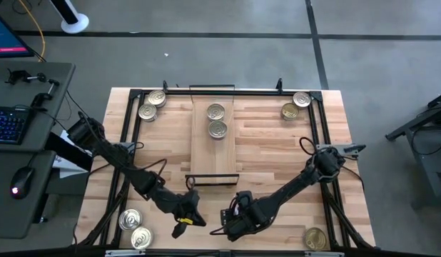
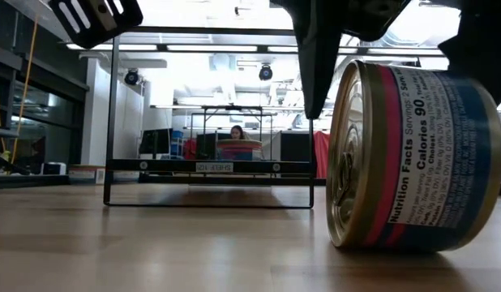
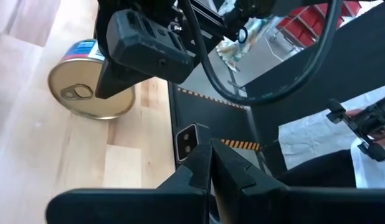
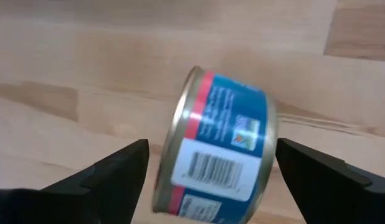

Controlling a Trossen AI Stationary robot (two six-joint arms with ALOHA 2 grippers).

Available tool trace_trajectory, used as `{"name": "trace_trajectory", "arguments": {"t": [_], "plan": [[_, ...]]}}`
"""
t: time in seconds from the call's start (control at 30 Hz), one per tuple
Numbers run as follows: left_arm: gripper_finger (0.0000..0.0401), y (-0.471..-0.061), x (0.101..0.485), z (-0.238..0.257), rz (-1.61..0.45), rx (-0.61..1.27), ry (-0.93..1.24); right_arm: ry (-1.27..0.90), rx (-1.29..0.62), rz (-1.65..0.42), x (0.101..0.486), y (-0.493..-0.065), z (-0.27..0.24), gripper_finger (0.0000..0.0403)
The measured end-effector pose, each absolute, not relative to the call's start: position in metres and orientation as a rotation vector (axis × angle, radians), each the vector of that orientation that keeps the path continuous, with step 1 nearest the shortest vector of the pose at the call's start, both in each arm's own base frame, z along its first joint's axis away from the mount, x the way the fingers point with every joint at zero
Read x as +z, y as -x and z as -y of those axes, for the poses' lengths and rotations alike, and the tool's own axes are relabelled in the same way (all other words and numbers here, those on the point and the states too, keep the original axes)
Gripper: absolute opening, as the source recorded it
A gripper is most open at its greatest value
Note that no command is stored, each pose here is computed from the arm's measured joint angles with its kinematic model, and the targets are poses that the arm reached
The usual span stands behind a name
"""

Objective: Stack canned seafood by type on shelf
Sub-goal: Stack the blue pink tuna can on top of the other blue pink tuna can on the shelf

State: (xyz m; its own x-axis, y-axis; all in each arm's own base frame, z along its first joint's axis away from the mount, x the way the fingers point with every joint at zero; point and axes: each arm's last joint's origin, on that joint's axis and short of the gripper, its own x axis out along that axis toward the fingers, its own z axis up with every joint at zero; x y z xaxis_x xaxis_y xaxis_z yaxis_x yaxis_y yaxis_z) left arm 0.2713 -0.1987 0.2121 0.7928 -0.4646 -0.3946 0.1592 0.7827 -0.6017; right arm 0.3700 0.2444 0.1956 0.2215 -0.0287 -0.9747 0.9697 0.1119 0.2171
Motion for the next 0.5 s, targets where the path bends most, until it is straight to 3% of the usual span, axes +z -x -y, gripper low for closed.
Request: {"name": "trace_trajectory", "arguments": {"t": [0.23, 0.5], "plan": [[0.0, -0.2715, 0.2121, 0.1983, -0.555, -0.343, 0.578, -1.186, -1.0, -1.071, 0.1953, -0.3689, -0.2436, 0.0289], [0.0, -0.2716, 0.2121, 0.1983, -0.555, -0.343, 0.578, -1.143, -0.972, -1.082, 0.1953, -0.3688, -0.2433, 0.017]]}}
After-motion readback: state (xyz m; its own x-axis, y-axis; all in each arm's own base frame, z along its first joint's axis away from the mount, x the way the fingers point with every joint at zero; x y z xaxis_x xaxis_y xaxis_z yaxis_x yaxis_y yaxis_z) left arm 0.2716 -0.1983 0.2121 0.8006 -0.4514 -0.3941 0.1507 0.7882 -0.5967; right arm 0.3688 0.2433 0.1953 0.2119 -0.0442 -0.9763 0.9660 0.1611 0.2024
